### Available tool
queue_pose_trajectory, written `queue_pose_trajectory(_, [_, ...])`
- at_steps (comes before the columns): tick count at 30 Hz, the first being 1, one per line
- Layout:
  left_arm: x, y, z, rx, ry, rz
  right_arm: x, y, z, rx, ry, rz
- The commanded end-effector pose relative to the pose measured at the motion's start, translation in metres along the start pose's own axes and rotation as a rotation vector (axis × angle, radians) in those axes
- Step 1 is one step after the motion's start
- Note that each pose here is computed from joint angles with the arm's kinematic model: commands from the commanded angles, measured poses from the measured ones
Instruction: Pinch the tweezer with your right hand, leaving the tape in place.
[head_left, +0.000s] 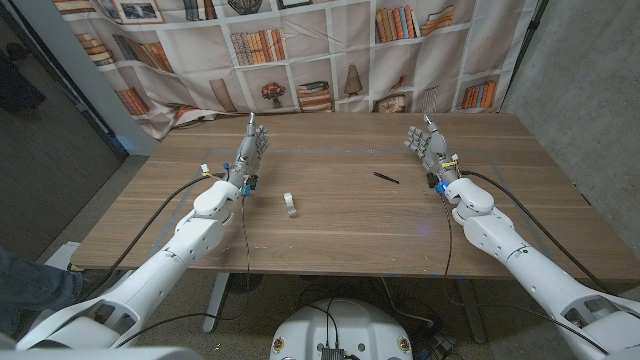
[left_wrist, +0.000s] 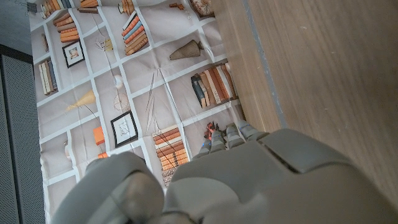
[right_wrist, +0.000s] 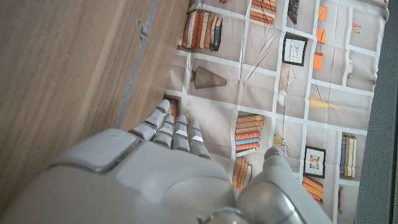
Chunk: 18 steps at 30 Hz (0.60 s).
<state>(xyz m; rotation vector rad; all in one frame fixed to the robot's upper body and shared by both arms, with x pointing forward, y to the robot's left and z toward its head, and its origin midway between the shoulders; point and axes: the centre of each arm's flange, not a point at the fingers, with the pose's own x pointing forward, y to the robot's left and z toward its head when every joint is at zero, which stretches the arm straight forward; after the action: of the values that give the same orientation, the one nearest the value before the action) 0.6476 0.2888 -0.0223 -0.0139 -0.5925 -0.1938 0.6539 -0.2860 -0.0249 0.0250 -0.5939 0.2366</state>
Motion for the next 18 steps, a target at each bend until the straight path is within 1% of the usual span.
queue_pose_trajectory(1, [-0.004, -0.004, 0.011, 0.043, 0.002, 0.002, 0.001, 0.004, 0.001, -0.003, -0.016, 0.024])
queue_pose_trajectory(4, [-0.005, -0.004, 0.013, 0.046, -0.004, 0.004, -0.003, 0.003, 0.004, -0.006, -0.032, 0.012])
queue_pose_trajectory(10, [-0.005, -0.006, 0.014, 0.049, -0.005, -0.004, -0.014, 0.001, 0.012, -0.038, -0.062, -0.017])
queue_pose_trajectory(14, [-0.005, -0.007, 0.015, 0.053, -0.011, -0.011, -0.021, 0.002, 0.017, -0.061, -0.084, -0.026])
queue_pose_trajectory(18, [-0.006, -0.008, 0.017, 0.055, -0.019, -0.014, -0.025, 0.003, 0.019, -0.08, -0.096, -0.028])
